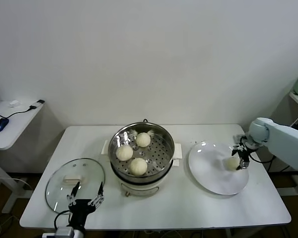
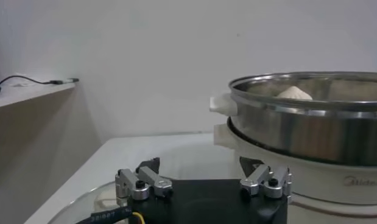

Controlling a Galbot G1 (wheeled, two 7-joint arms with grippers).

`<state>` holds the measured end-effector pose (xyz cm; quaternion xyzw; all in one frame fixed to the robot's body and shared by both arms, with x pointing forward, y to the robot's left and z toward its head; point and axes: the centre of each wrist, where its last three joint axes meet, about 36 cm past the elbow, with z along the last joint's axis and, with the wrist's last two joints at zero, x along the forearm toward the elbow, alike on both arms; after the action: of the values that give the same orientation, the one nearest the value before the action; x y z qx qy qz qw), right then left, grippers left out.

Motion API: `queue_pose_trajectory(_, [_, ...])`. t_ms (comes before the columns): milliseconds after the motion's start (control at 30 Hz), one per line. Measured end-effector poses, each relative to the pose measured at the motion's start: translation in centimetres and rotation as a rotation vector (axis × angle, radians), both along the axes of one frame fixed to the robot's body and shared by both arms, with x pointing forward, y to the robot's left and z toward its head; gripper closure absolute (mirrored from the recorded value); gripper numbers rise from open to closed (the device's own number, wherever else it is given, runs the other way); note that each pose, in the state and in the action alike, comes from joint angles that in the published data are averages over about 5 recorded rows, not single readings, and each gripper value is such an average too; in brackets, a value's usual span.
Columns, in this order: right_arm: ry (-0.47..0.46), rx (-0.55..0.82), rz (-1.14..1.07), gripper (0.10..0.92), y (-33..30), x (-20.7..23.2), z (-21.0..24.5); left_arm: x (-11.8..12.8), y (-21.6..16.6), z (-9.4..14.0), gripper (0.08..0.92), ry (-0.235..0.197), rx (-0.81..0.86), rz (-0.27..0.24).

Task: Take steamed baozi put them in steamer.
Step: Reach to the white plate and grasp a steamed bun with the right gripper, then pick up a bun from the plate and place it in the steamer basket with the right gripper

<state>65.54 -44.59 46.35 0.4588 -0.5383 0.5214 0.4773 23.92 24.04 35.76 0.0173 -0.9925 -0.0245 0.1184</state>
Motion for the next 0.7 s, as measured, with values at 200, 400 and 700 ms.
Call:
queue_pose_trajectory(200, [-0.005, 0.002, -0.012, 0.444, 0.0, 0.0, 0.0, 0.0, -0.1, 0.0, 0.177, 0.0, -0.002, -0.002])
queue_pose_trajectory(400, [-0.014, 0.009, -0.018, 0.47, 0.1, 0.1, 1.6, 0.0, -0.1, 0.2, 0.177, -0.007, -0.001, -0.002])
queue_pose_trajectory(700, [-0.063, 0.073, 0.036, 0.465, 4.2, 1.4, 9.8, 0.1, -0.5, 0.7, 0.177, -0.018, -0.007, -0.008])
